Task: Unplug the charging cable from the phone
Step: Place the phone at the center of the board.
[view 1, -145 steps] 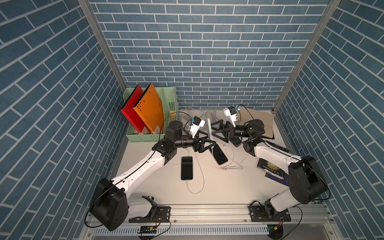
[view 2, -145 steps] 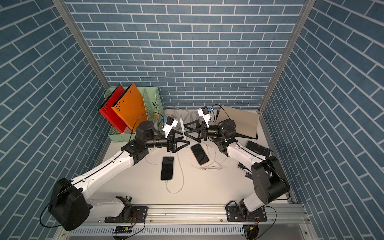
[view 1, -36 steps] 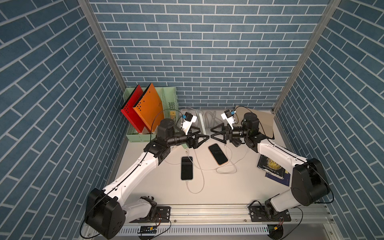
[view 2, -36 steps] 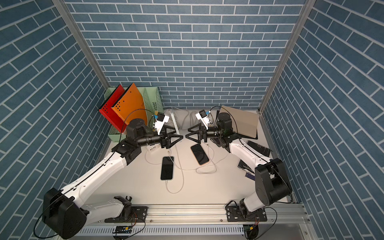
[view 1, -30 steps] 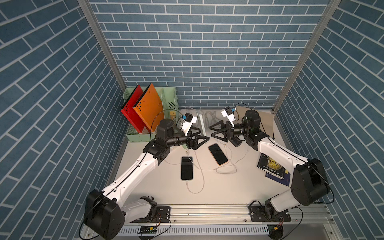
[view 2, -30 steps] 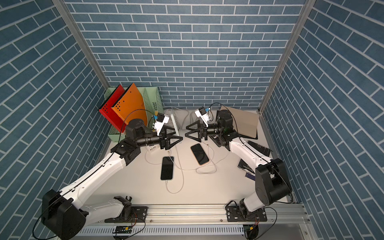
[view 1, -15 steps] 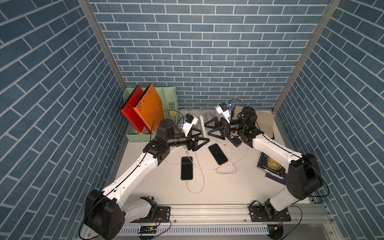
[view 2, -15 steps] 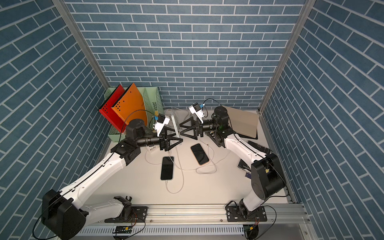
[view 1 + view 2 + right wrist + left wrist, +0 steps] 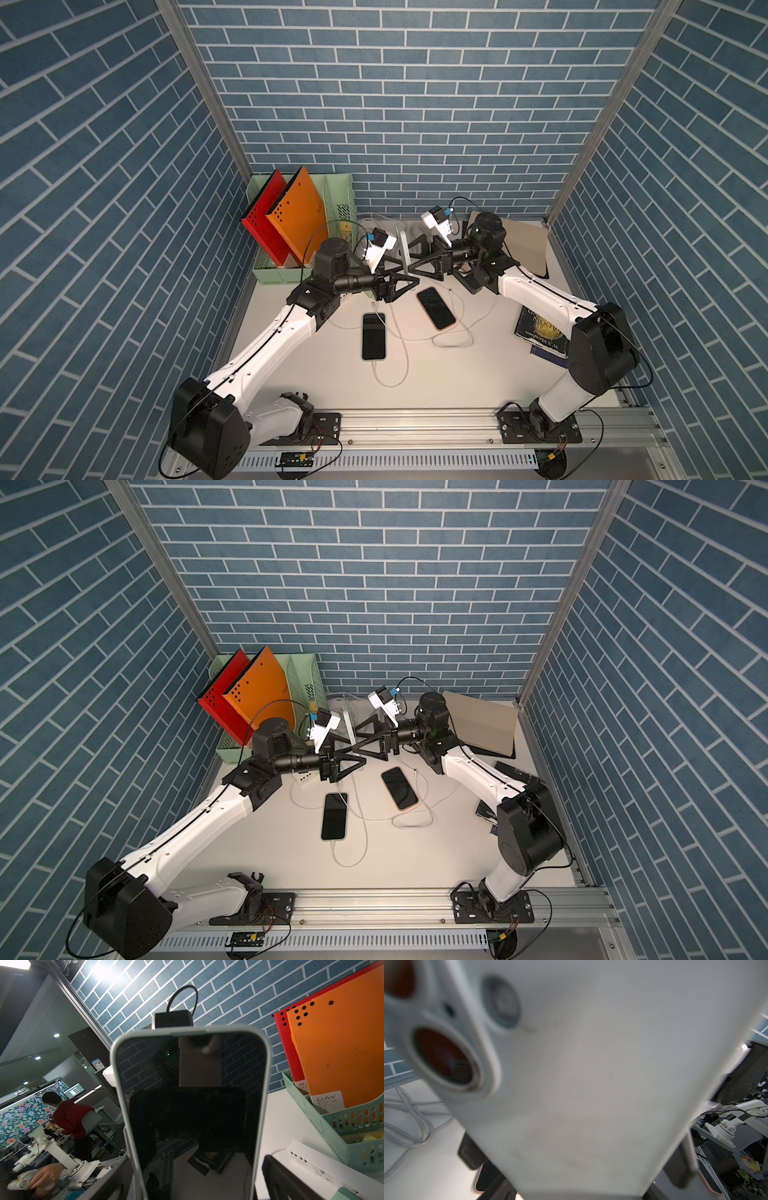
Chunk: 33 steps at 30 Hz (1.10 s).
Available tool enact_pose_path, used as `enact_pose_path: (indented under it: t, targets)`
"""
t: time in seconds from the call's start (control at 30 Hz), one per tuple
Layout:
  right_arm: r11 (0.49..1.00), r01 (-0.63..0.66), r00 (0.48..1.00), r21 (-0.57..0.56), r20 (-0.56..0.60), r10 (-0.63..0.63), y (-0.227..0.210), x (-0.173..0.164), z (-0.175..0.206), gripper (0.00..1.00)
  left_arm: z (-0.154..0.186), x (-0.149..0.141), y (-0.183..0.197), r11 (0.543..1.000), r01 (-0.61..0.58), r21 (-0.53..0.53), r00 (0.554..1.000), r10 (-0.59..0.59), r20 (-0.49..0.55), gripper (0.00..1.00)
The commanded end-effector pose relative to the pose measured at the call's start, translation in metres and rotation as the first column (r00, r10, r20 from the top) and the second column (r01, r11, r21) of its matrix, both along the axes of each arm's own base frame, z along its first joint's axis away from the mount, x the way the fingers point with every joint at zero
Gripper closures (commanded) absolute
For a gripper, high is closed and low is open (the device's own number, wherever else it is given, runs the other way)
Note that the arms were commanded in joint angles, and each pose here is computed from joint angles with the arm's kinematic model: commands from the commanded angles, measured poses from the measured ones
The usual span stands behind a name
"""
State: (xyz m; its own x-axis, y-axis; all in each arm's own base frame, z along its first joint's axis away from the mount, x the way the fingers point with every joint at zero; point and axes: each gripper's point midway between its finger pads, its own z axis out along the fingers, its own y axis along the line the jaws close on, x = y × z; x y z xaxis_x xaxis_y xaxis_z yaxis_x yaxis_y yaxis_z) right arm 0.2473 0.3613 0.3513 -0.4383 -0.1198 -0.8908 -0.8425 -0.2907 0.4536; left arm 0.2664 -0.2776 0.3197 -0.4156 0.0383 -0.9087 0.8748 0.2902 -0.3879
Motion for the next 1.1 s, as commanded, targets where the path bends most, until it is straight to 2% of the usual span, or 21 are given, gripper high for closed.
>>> enact_pose_path:
  t: [0.0,0.17,0.47,0.53,0.57,0.6,0.67,0.7,0.9,1.07]
  targets:
    - [0.999,-0.021,0.999,0.024,0.034,0.02,0.002,-0.003,0.011,0.03,0.007,-0.001,0.0,1.0,0.015,-0.015,0.999,-0.014,0.041,1.0]
    - [0.999,-0.025,0.999,0.025,0.036,0.024,0.002,-0.003,0.011,0.14,0.006,-0.001,0.0,1.0,0.013,-0.014,0.999,-0.012,0.039,1.0]
    - [0.999,-0.034,0.999,0.022,0.033,0.033,0.003,-0.003,0.009,0.52,0.004,0.001,0.0,1.0,0.002,-0.01,0.999,-0.002,0.038,0.98]
    - [0.999,-0.036,0.999,0.021,0.03,0.035,0.003,-0.003,0.009,0.61,0.003,0.002,0.0,1.0,-0.001,-0.008,0.999,0.001,0.037,0.81]
    - [0.999,-0.036,0.999,0.021,0.03,0.035,0.003,-0.003,0.009,0.65,0.002,0.002,0.0,1.0,-0.002,-0.006,0.999,0.002,0.036,0.67]
    - [0.999,-0.036,0.999,0.02,0.029,0.035,0.003,-0.003,0.008,0.68,0.002,0.002,0.0,1.0,-0.003,-0.005,0.999,0.004,0.035,0.5]
    - [0.999,-0.034,0.999,0.019,0.028,0.034,0.002,-0.003,0.008,0.75,-0.001,0.006,0.002,1.0,-0.028,0.006,0.999,0.028,0.03,0.04]
    - [0.999,-0.033,0.999,0.017,0.025,0.033,0.002,-0.002,0.008,0.76,-0.003,0.008,0.003,0.999,-0.043,0.014,0.999,0.043,0.027,0.01]
    - [1.0,-0.01,1.0,0.002,-0.004,0.01,0.004,0.004,0.001,0.82,-0.01,0.017,0.01,0.993,-0.108,0.056,0.994,0.107,0.016,0.0]
    - [0.995,0.091,0.994,-0.038,-0.058,-0.093,0.006,0.026,-0.011,0.83,-0.013,0.038,0.033,0.957,-0.278,0.08,0.961,0.277,0.017,0.0]
